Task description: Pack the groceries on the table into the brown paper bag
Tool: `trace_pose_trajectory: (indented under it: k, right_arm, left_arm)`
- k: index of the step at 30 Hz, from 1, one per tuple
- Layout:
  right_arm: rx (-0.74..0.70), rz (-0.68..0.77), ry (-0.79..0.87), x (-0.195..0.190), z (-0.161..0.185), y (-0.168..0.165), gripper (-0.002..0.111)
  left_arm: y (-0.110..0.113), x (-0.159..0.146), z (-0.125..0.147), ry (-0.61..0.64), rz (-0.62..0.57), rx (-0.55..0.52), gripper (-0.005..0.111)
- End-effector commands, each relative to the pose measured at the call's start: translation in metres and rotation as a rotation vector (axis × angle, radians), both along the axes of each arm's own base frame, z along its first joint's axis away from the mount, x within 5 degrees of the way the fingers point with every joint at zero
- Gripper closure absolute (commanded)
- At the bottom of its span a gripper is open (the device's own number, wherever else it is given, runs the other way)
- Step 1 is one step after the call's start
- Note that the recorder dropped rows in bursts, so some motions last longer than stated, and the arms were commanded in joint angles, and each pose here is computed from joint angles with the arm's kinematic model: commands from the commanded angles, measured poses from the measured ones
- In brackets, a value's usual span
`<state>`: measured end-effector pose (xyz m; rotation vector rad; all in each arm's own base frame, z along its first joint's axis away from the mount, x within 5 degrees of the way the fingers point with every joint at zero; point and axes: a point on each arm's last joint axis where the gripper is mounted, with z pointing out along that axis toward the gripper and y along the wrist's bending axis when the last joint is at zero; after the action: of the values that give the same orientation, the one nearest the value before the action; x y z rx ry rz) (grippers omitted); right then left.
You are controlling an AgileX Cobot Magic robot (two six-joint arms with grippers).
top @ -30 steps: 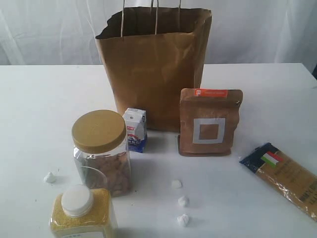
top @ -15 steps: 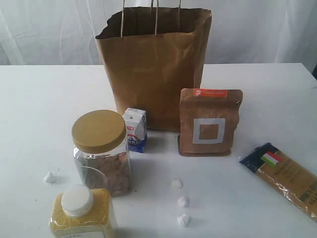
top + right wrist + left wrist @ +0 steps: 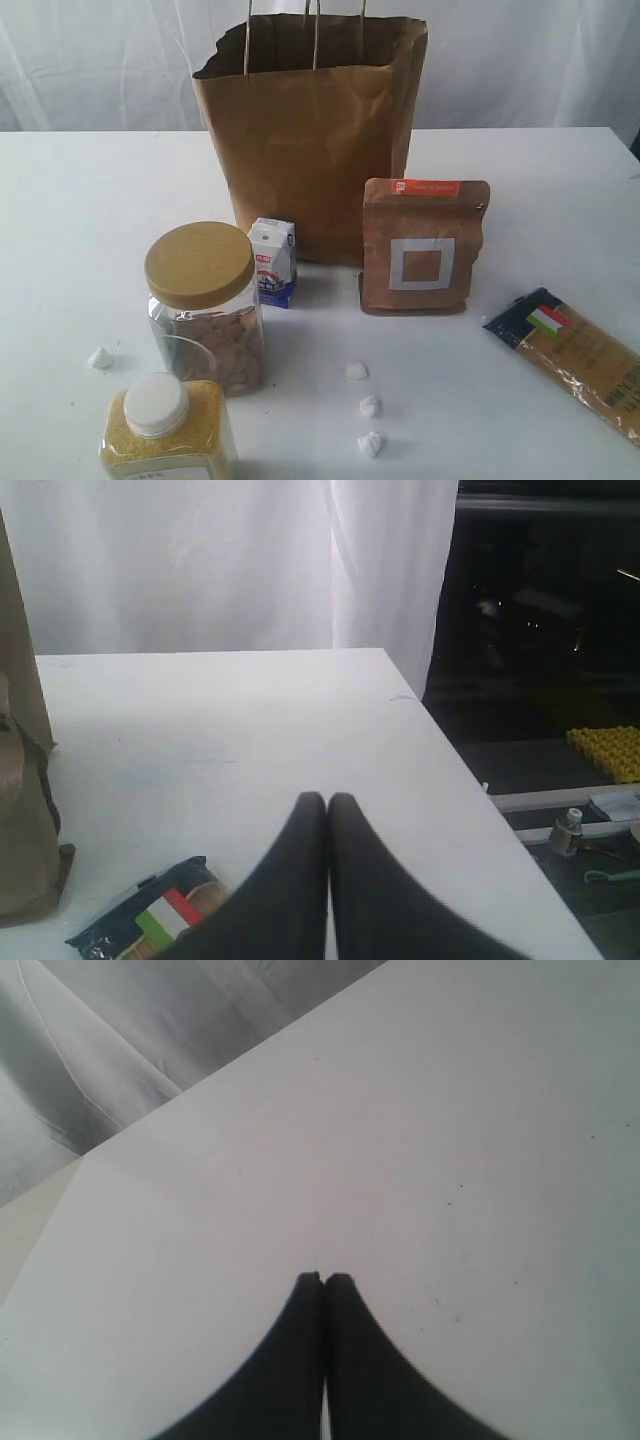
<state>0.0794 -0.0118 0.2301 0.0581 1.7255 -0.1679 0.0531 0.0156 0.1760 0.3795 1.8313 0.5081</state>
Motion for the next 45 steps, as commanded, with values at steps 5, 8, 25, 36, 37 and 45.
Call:
trace_pose_trajectory:
  k: [5,8,25,36,37,45]
  right_arm:
    - [-0.023,-0.003,-0.018,0.0,0.001,0.0,0.108]
    - [-0.023,-0.003,-0.018,0.0,0.001,0.0,0.108]
    - [-0.023,0.005,-0.019,0.0,0.001,0.0,0.108]
    - [-0.023,0.005,-0.019,0.0,0.001,0.0,0.108]
    - [-0.023,0.005,-0.019,0.0,0.001,0.0,0.108]
    - [-0.023,0.012,-0.019,0.0,0.001,0.001,0.108]
  left_arm:
    - [-0.02,0.004,0.031,-0.382,-0.166,-0.556,0.107]
    - [-0.024,0.001,0.044,-0.505,-0.251,-0.682,0.107]
    - [-0.016,-0.049,0.114,-1.343,-0.597,-0.883,0.107]
    - [-0.017,-0.02,0.198,-0.701,-0.237,-0.503,0.107]
    - [-0.016,-0.001,0.191,-0.579,-0.187,-0.426,0.107]
    - [-0.027,0.101,0.109,0.059,-0.051,-0.466,0.107]
